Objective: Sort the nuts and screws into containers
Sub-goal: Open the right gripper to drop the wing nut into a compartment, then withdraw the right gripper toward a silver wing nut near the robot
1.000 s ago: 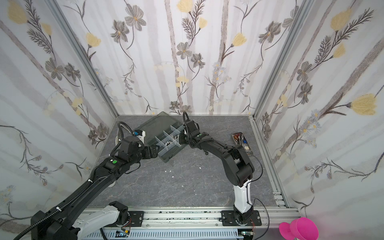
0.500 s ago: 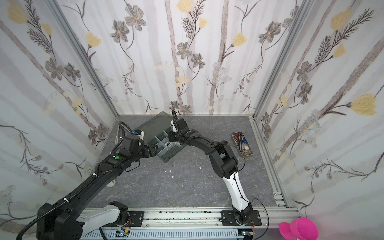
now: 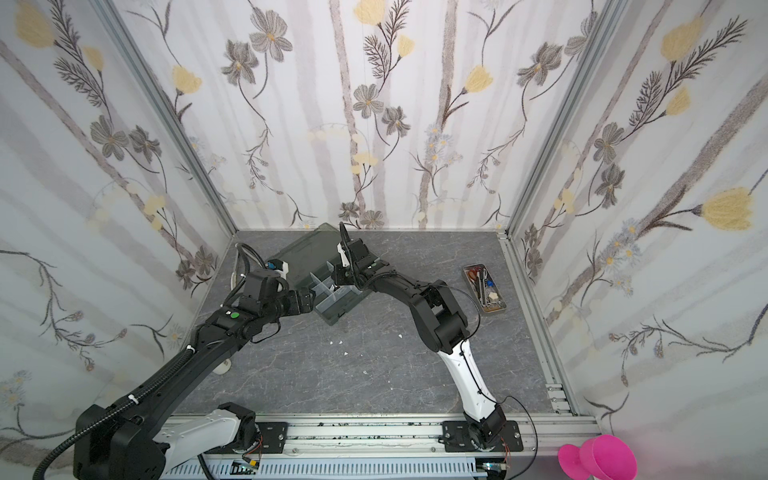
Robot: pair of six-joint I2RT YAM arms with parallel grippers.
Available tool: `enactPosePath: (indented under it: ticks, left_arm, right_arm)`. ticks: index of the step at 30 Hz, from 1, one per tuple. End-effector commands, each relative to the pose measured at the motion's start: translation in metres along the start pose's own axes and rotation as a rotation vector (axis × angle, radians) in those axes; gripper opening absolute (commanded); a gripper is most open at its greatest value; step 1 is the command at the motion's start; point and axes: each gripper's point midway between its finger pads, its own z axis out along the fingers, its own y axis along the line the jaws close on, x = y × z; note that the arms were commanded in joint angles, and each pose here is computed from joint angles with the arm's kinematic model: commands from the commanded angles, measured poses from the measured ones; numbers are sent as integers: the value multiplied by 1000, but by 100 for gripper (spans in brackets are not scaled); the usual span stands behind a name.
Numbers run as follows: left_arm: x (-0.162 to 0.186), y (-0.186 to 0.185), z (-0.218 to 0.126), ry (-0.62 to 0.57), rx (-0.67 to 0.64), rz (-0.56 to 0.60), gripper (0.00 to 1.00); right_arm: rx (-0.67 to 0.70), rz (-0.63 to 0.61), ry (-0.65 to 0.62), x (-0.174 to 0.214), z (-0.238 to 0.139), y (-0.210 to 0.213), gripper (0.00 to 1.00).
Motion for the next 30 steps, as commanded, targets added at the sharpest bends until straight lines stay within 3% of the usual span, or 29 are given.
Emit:
enactPosePath:
  ticks: [1, 7, 16, 22, 30]
  left_arm:
    - [-6, -1, -3, -24, 4, -4, 100]
    - [-7, -2, -7, -35, 14, -3, 100]
    - [-12, -13, -16, -61, 70, -4, 100]
    - [-6, -33, -18, -36, 125, 17, 100]
    - [-4, -64, -34, -66, 175, 41, 100]
  right_arm:
    - [-7, -4, -26, -8, -2, 5, 33]
    - [9, -7, -33, -11, -10, 8, 45]
    - [50, -24, -66, -17, -44, 23, 47]
    - [120, -5, -105, -9, -87, 19, 48]
    - [279, 47, -114, 30, -152, -17, 49]
